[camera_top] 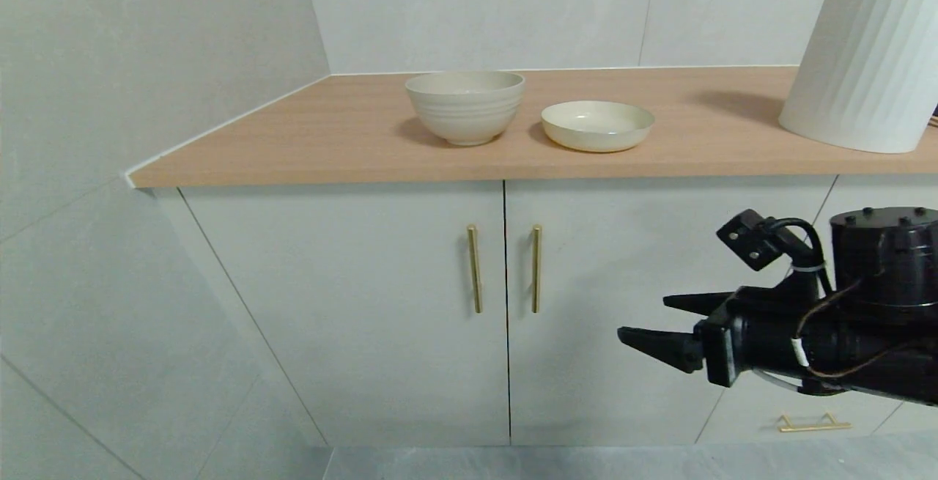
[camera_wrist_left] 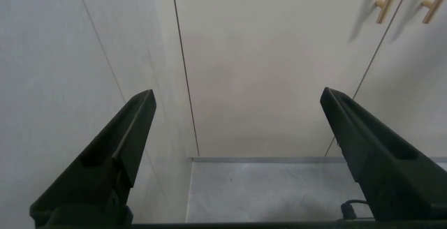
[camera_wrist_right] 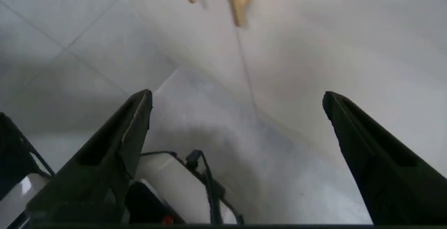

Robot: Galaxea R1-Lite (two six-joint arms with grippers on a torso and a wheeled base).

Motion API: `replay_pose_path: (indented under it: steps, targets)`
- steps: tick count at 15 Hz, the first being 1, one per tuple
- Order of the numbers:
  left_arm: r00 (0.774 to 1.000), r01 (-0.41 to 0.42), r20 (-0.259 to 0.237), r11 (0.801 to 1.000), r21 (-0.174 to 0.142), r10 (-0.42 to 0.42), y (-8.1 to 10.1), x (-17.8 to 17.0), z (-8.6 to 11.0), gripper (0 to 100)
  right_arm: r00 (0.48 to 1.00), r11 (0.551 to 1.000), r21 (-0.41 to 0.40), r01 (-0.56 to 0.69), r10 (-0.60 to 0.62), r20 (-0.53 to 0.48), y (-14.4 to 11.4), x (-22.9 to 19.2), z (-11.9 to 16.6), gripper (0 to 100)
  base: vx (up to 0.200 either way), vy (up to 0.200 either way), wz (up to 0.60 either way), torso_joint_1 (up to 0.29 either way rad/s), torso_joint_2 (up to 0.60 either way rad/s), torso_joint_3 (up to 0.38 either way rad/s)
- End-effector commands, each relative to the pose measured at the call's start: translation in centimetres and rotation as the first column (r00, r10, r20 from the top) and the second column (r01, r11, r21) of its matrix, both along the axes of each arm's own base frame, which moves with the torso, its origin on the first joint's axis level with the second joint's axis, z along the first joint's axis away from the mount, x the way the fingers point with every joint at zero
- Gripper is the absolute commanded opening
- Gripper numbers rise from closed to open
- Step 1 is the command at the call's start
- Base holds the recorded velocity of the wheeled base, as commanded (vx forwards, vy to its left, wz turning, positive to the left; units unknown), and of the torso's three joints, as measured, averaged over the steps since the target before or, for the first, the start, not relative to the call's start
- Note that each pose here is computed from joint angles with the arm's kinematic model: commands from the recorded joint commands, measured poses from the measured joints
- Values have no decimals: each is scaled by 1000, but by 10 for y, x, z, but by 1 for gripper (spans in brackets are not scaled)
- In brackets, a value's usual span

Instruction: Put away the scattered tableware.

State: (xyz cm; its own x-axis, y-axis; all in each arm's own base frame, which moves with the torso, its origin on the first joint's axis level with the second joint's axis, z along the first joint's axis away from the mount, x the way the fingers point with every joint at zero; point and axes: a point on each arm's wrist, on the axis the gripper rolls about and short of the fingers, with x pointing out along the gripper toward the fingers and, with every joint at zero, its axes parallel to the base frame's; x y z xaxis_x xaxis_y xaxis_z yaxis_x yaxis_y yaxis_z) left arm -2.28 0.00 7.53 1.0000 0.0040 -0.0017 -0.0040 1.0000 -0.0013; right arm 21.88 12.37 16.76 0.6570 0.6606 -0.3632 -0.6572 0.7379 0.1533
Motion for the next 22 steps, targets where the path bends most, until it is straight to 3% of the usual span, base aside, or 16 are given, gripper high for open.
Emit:
replay_pose_path:
  steps: [1, 8, 11, 17, 22]
  targets:
    - [1000, -1, 0, 1000, 0, 1, 0, 0, 0, 100, 999, 999, -18, -35, 34, -35, 22, 20, -23, 100, 0, 0, 0, 0, 0, 0]
    - [1000, -1, 0, 1000, 1, 1, 0, 0, 0, 100, 998, 995, 90, -43, 48, -50, 65, 63, -28, 100, 0, 0, 0, 0, 0, 0]
    - [1000, -1, 0, 1000, 1, 1, 0, 0, 0, 100, 997, 992, 124, -30, 39, -68, 70, 70, -28, 100, 0, 0, 0, 0, 0, 0]
    - [1000, 1, 0, 1000, 3, -1, 0, 0, 0, 100, 998, 983, 176, -60, 61, -4, 96, 89, -32, 100, 0, 0, 0, 0, 0, 0]
    - [1000, 1, 0, 1000, 3, -1, 0, 0, 0, 100, 998, 961, 269, -64, 68, -6, 107, 89, -31, 100, 0, 0, 0, 0, 0, 0]
